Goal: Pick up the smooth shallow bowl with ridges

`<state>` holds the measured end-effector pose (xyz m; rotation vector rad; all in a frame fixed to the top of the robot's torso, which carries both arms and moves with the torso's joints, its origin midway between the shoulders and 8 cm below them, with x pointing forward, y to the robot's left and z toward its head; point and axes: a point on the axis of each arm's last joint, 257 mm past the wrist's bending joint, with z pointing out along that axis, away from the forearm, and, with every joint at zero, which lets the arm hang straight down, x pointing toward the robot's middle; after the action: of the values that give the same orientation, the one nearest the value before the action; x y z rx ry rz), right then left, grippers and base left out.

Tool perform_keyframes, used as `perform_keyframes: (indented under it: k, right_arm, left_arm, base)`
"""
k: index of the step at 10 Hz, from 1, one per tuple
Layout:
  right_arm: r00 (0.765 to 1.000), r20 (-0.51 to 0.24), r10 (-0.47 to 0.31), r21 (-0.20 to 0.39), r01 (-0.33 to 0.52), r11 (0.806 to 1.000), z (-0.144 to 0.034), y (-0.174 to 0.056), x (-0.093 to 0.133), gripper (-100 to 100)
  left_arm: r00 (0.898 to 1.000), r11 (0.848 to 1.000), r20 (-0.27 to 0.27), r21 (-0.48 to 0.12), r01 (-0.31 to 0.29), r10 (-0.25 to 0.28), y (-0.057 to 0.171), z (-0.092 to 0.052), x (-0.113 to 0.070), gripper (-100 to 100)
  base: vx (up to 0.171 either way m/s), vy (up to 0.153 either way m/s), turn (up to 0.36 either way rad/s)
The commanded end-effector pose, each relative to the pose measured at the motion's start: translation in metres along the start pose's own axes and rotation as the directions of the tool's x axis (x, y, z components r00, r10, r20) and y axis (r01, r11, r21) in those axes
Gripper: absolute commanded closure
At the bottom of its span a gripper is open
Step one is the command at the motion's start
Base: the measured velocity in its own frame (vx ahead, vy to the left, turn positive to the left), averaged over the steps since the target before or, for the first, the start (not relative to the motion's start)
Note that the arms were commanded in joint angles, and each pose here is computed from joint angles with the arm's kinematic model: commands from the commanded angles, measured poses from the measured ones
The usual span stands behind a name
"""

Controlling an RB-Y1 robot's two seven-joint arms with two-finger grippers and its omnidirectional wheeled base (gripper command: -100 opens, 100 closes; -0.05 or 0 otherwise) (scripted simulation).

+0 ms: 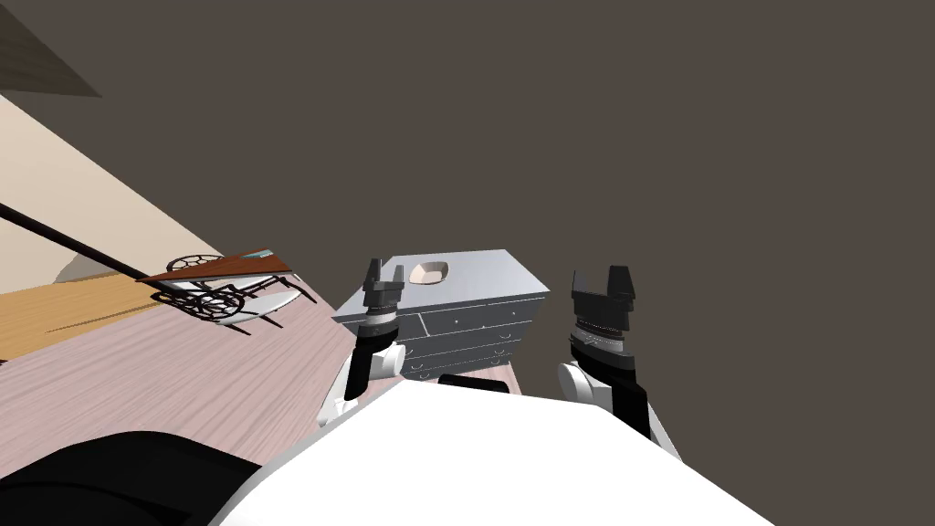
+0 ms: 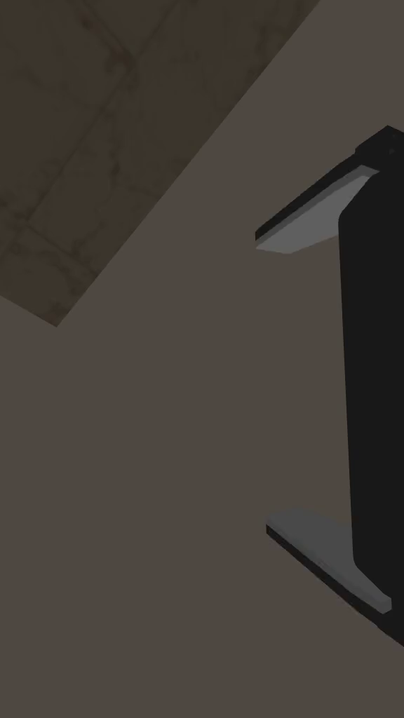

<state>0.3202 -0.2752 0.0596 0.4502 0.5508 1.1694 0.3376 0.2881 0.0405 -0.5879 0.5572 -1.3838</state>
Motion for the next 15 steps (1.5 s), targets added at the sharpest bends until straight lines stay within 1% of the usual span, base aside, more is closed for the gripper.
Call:
perform_keyframes:
  k: [1, 4, 5, 6, 7, 8, 9, 10, 11, 12, 13, 14, 15]
  right_arm:
    - [1.000, 0.000, 0.000, 0.000, 0.000, 1.000, 0.000, 0.000, 0.000, 0]
    - [1.000, 0.000, 0.000, 0.000, 0.000, 1.000, 0.000, 0.000, 0.000, 0]
    - [1.000, 0.000, 0.000, 0.000, 0.000, 1.000, 0.000, 0.000, 0.000, 0]
    - [1.000, 0.000, 0.000, 0.000, 0.000, 1.000, 0.000, 0.000, 0.000, 0]
    - [1.000, 0.000, 0.000, 0.000, 0.000, 1.000, 0.000, 0.000, 0.000, 0]
    - [1.000, 0.000, 0.000, 0.000, 0.000, 1.000, 0.000, 0.000, 0.000, 0]
    - [1.000, 0.000, 0.000, 0.000, 0.000, 1.000, 0.000, 0.000, 0.000, 0]
    - [1.000, 0.000, 0.000, 0.000, 0.000, 1.000, 0.000, 0.000, 0.000, 0]
    - [1.000, 0.000, 0.000, 0.000, 0.000, 1.000, 0.000, 0.000, 0.000, 0]
    - [1.000, 0.000, 0.000, 0.000, 0.000, 1.000, 0.000, 0.000, 0.000, 0]
    - [1.000, 0.000, 0.000, 0.000, 0.000, 1.000, 0.000, 0.000, 0.000, 0]
    - [1.000, 0.000, 0.000, 0.000, 0.000, 1.000, 0.000, 0.000, 0.000, 0]
    - [1.000, 0.000, 0.000, 0.000, 0.000, 1.000, 0.000, 0.000, 0.000, 0]
  left_arm:
    - [1.000, 1.000, -0.027, -0.017, -0.012, 0.011, 0.003, 0.007, 0.003, -100]
    - [0.998, 0.999, -0.056, -0.041, -0.026, 0.024, 0.005, 0.022, 0.008, -100]
    - [0.998, 0.998, -0.054, -0.060, -0.027, 0.024, 0.010, 0.022, 0.008, -100]
    - [0.998, 0.997, -0.062, -0.066, -0.031, 0.027, 0.009, 0.028, 0.009, -100]
    - [0.998, 0.996, -0.060, -0.080, -0.032, 0.027, 0.013, 0.028, 0.009, -100]
    - [0.997, 0.995, -0.067, -0.088, -0.035, 0.029, 0.013, 0.035, 0.010, -100]
    - [0.997, 0.994, -0.066, -0.102, -0.036, 0.030, 0.016, 0.034, 0.010, -100]
    - [0.997, 0.994, -0.073, -0.107, -0.039, 0.031, 0.015, 0.041, 0.012, -100]
    - [0.997, 0.991, -0.072, -0.127, -0.040, 0.031, 0.020, 0.040, 0.011, -100]
    - [0.996, 0.991, -0.079, -0.124, -0.042, 0.032, 0.017, 0.048, 0.013, -100]
    - [0.996, 0.988, -0.077, -0.151, -0.044, 0.032, 0.024, 0.047, 0.013, -100]
    - [0.996, 0.988, -0.086, -0.145, -0.044, 0.032, 0.019, 0.054, 0.015, -100]
    - [0.996, 0.984, -0.084, -0.172, -0.047, 0.032, 0.026, 0.053, 0.014, -100]
  base:
    - [-0.014, 0.013, 0.067]
    - [-0.024, 0.031, 0.054]
    - [-0.014, 0.021, 0.014]
    - [-0.014, 0.021, 0.040]
    - [-0.011, 0.016, 0.019]
    - [-0.013, 0.023, 0.040]
    - [-0.011, 0.016, 0.017]
    - [-0.014, 0.020, 0.042]
    - [-0.011, 0.015, 0.015]
    - [-0.010, 0.020, 0.030]
    - [-0.008, 0.016, 0.019]
    - [-0.011, 0.019, 0.031]
    - [-0.010, 0.017, 0.015]
